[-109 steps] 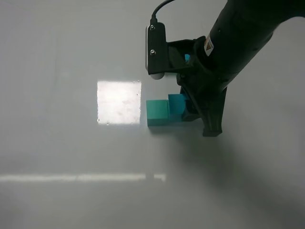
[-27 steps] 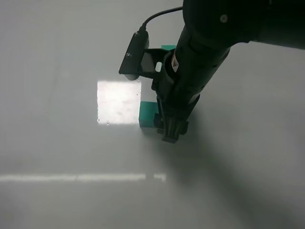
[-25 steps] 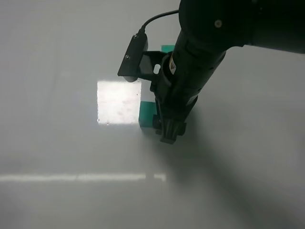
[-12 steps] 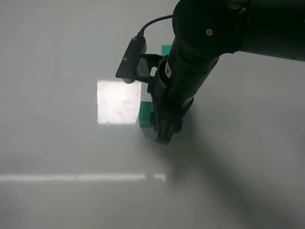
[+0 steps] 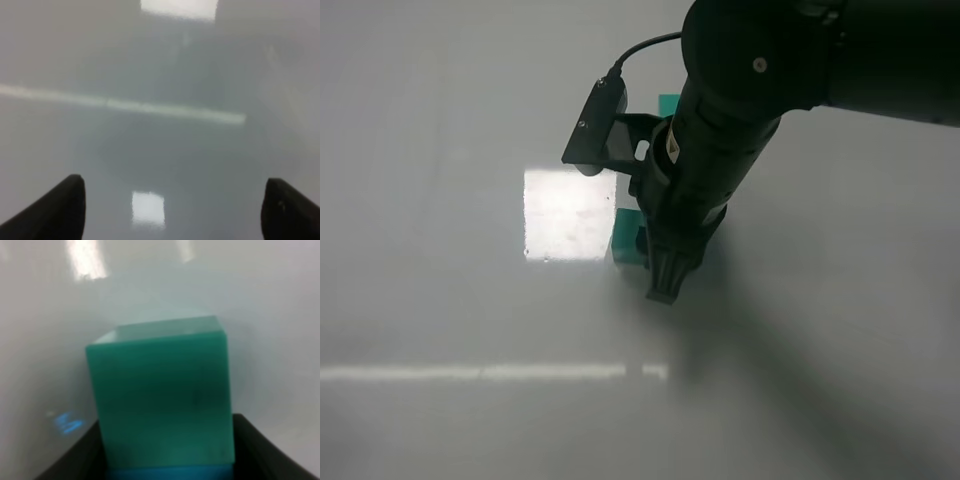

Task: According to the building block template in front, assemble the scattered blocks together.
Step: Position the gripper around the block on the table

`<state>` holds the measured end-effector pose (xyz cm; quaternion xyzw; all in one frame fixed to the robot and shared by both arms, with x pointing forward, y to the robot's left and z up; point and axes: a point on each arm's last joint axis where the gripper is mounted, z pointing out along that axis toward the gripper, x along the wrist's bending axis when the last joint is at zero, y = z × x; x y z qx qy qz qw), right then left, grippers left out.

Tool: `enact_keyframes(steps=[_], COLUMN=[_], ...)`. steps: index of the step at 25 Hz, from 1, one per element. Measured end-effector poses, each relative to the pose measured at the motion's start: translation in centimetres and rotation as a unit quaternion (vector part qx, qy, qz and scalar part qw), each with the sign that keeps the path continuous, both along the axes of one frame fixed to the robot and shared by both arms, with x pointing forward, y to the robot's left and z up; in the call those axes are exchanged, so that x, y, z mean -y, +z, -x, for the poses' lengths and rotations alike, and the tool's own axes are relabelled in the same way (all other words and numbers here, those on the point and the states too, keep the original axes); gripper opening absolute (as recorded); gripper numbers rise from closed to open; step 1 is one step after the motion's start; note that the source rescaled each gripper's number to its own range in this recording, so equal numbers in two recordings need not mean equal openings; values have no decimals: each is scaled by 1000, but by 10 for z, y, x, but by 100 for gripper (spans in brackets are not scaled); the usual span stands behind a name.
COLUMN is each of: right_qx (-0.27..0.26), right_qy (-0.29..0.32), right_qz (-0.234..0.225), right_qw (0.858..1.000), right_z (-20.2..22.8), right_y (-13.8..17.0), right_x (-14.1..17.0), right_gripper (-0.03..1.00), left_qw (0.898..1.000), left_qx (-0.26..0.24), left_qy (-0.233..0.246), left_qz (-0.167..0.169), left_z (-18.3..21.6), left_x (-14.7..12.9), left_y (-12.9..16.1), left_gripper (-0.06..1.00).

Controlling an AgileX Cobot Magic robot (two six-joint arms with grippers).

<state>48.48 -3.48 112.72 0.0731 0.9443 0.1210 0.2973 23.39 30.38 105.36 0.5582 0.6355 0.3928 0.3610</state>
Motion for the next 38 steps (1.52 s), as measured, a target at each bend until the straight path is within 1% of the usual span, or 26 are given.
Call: enact_keyframes(steps=[2, 6, 7, 10, 13, 20, 27, 38], right_qx=[0, 5, 8, 21, 29, 30, 36, 23], right_qy=[8, 23, 27, 53, 63, 69, 80, 70], right_qz=[21, 88, 100, 124, 127, 125, 99, 94], right_qw=[1000, 996, 995, 991, 989, 989, 991, 993], right_z=[0, 1, 0, 2, 4, 4, 4, -3], right_y=[0, -1, 0, 5, 11, 12, 12, 4], right_x=[2, 11, 12, 16, 20, 19, 14, 11], right_gripper=[5, 3, 2, 2, 2, 1, 1, 1], left_qw=[1000, 1000, 1000, 1000, 1000, 1000, 1000, 1000], left_qx=[0, 0, 0, 0, 0, 0, 0, 0], left_qy=[0, 0, 0, 0, 0, 0, 0, 0], left_qz=[0, 0, 0, 0, 0, 0, 0, 0], left_z=[0, 0, 0, 0, 0, 0, 0, 0], left_x=[0, 0, 0, 0, 0, 0, 0, 0], left_y=[0, 0, 0, 0, 0, 0, 0, 0], left_gripper=[86, 86, 86, 86, 86, 86, 86, 86])
